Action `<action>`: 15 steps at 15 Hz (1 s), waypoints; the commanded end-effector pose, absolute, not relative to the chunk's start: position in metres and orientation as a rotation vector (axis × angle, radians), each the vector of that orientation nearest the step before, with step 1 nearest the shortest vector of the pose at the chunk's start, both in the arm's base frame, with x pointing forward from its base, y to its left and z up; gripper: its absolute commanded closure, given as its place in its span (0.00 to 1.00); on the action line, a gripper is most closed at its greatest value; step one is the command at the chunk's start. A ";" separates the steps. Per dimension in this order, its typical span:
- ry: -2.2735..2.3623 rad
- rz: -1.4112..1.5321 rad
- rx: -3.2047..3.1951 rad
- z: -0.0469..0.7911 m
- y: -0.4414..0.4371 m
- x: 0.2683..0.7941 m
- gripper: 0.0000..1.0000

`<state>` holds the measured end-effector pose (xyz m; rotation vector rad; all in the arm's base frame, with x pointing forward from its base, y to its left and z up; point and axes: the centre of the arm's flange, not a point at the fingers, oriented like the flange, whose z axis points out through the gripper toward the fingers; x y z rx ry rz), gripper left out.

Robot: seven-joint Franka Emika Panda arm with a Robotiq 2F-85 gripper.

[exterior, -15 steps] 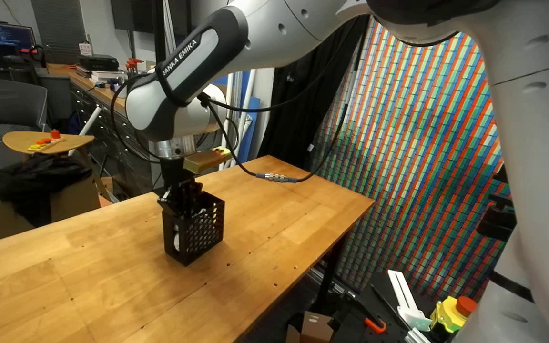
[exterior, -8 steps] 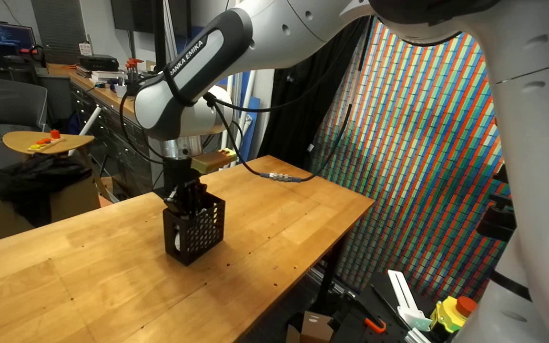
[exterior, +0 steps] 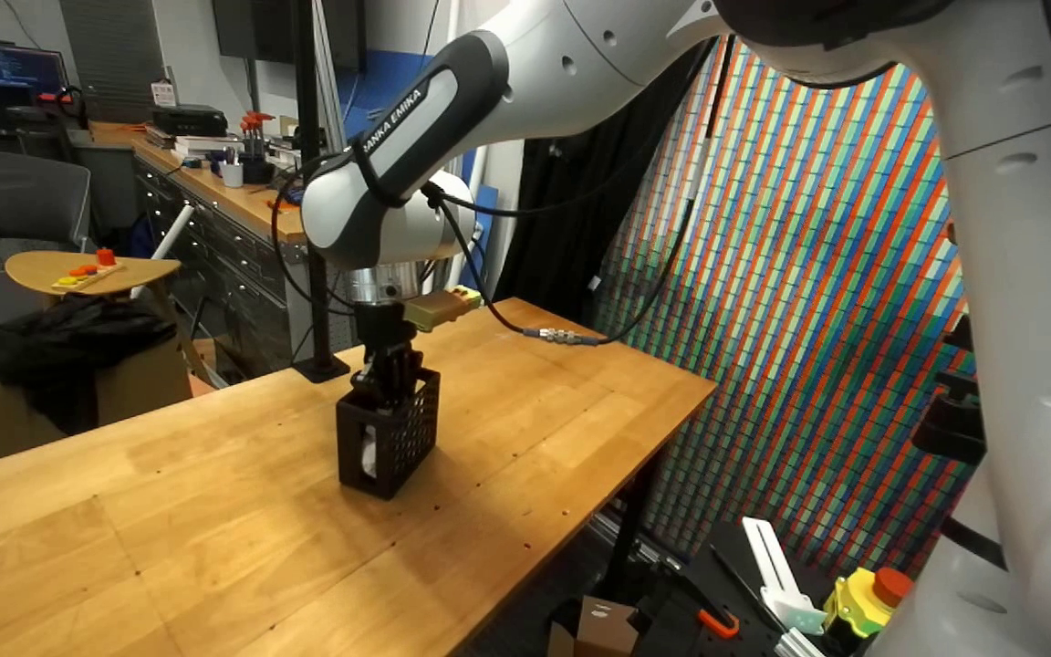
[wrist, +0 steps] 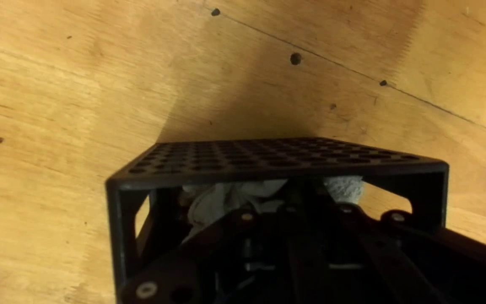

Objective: Pick up the towel, then put it inside the black object

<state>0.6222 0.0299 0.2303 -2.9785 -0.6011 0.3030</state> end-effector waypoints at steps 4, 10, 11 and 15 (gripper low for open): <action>-0.668 0.277 -2.931 0.234 0.006 0.620 0.86; -0.719 0.288 -2.891 0.219 0.004 0.625 0.86; -0.726 0.290 -2.884 0.217 0.005 0.626 0.86; -0.756 0.299 -2.861 0.206 0.009 0.630 0.86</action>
